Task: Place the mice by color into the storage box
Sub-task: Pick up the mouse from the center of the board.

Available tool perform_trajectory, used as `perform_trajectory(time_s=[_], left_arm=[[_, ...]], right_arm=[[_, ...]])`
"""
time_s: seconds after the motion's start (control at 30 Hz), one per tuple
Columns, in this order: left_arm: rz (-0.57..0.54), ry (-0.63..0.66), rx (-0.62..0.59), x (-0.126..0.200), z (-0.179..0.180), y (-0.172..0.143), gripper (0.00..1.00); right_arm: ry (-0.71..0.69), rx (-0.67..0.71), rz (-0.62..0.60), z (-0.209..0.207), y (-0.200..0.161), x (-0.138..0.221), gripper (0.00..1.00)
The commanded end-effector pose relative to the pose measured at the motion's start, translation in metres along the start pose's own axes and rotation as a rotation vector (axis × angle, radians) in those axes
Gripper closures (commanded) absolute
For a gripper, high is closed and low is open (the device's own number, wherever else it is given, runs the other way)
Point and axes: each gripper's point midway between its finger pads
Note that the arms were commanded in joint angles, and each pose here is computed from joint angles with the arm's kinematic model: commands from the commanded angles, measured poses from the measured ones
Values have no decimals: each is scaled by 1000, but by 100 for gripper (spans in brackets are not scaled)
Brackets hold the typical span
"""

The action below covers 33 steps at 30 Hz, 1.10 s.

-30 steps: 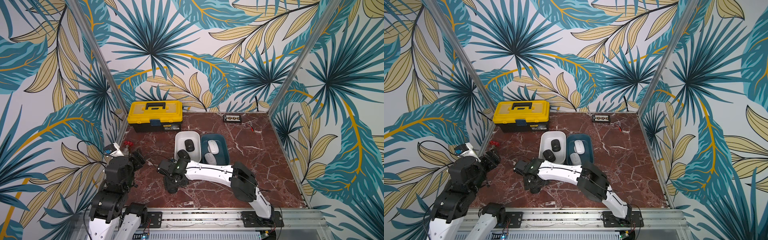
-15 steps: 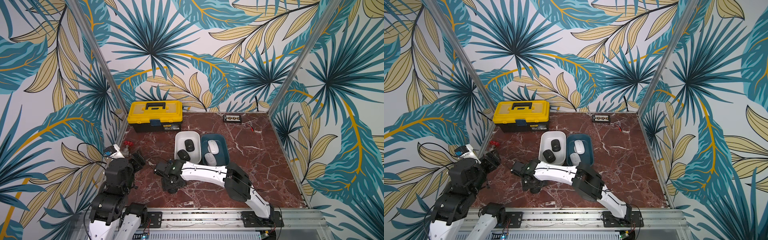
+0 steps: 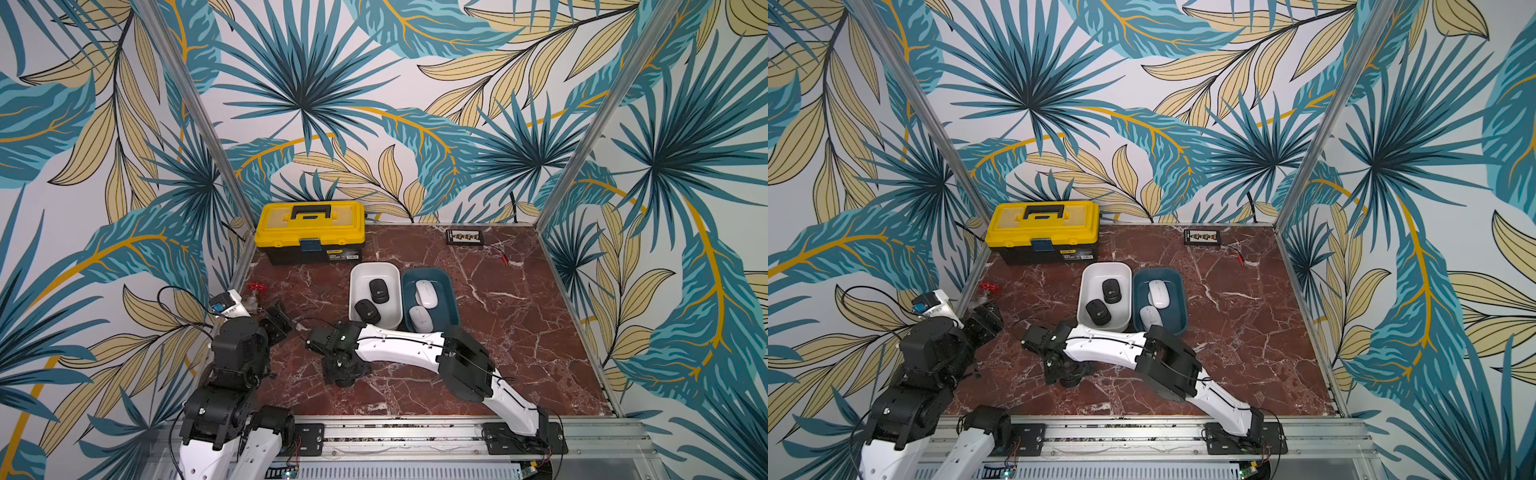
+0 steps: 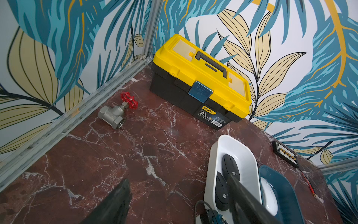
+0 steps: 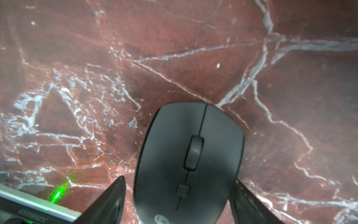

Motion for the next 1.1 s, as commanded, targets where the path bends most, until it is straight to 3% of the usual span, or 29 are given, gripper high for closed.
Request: perform_trajectory(time_s=[0.0,0.47,0.7,0.83,1.07], left_arm=[[11,8,-4,-6,3,-9,20],[19,12,2,-8,4,-13,20],[14,12,5,-5,4,-9,20],[15,14,11,-4,4,-9,20],[11,20,11,-3,5,-8,20]], right_arm=[[-32,-22,18,-8,-2,-9,17],[-66,-25,28,-14,-3,-18,22],[-65,-21,22,-15,-3,-16,36],[-29,-15,11,-12,-3,-12,50],[9,39,-53,-9,4,18,52]])
Point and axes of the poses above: each gripper's point midway between its finger pads, its own x axis back along the fingers, its own z axis along the line the jaws close on, y = z × x, and after that the axes turned 13 degrees about -x, right-handed
